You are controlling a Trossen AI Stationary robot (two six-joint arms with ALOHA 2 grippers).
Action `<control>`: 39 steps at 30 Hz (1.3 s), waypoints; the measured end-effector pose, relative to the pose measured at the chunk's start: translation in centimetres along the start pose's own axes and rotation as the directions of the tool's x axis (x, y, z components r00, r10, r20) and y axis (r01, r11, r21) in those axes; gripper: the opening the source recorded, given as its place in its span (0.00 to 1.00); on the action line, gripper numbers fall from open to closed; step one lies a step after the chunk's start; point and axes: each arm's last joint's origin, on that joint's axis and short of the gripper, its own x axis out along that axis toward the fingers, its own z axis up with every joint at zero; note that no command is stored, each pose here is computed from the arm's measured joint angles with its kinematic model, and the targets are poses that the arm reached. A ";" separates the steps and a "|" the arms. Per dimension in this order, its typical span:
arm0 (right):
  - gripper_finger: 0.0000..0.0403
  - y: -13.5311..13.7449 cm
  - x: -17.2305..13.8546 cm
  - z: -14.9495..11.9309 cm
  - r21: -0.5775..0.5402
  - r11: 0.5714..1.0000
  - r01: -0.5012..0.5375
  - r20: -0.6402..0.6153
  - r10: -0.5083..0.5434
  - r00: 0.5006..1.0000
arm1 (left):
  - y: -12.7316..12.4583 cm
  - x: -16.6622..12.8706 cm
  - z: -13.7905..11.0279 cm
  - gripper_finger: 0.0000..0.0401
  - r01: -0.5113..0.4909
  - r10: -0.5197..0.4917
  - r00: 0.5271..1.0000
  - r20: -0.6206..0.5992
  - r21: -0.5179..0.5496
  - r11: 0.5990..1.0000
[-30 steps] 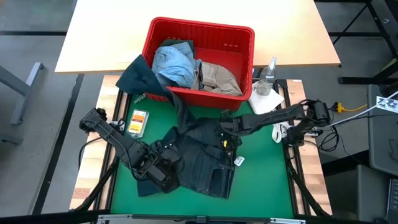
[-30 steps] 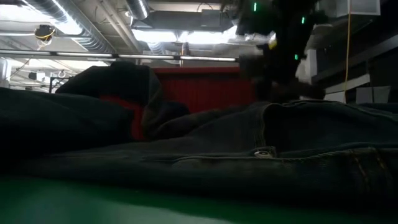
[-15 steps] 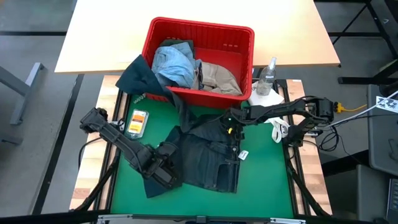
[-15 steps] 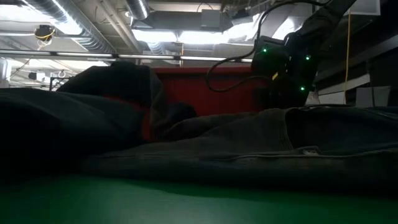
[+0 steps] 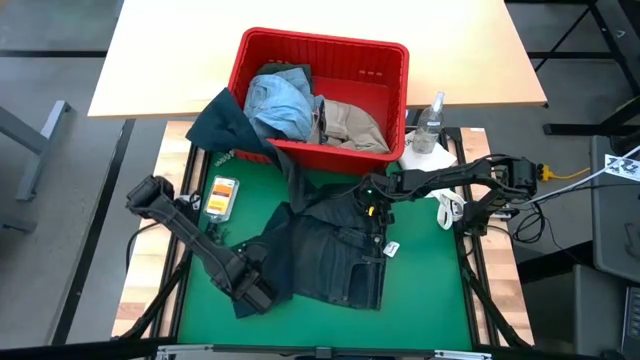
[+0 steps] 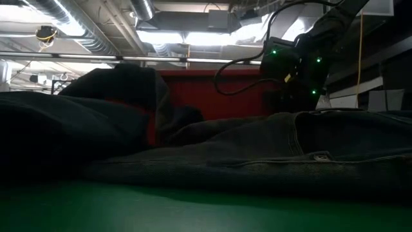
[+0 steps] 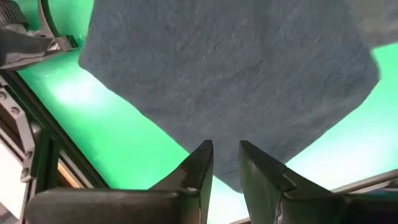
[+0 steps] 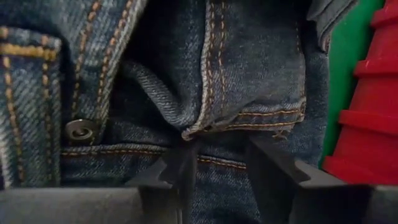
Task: Fold laundry
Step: Fold the dark blue jeans
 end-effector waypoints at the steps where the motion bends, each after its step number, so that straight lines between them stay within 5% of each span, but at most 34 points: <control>1: 0.34 0.0 0.0 0.0 0.000 1.000 -0.001 0.000 0.001 1.000 | 0.1 0.1 -0.3 0.17 -0.004 0.004 1.000 0.001 0.011 1.000; 9: 0.34 0.1 0.0 0.0 -0.021 0.999 -0.030 0.014 0.030 0.999 | 4.1 -1.9 -2.6 0.15 0.069 -0.079 0.993 0.083 0.113 0.991; 14: 0.34 0.1 0.0 0.0 -0.021 0.999 -0.035 0.017 0.036 0.999 | 9.1 -1.3 -4.2 0.15 0.202 -0.188 0.949 0.255 -0.028 0.979; 17: 0.34 0.1 0.0 0.0 -0.021 0.999 -0.037 0.017 0.037 0.999 | 11.0 1.3 -5.6 0.15 0.285 -0.253 0.941 0.224 -0.125 0.950; 24: 0.34 0.1 0.0 0.0 -0.012 0.999 -0.040 0.023 0.041 0.999 | 10.8 6.0 -6.5 0.15 0.389 -0.379 0.921 0.088 -0.155 0.908; 32: 0.34 0.1 0.0 0.1 -0.009 0.999 -0.042 0.026 0.042 0.999 | 10.8 7.5 -4.8 0.17 0.325 -0.313 0.945 0.095 -0.160 0.932; 39: 0.34 0.1 0.0 0.1 -0.007 0.999 -0.043 0.027 0.043 0.999 | 10.7 8.5 -4.4 0.30 0.294 -0.295 0.955 0.017 -0.165 0.941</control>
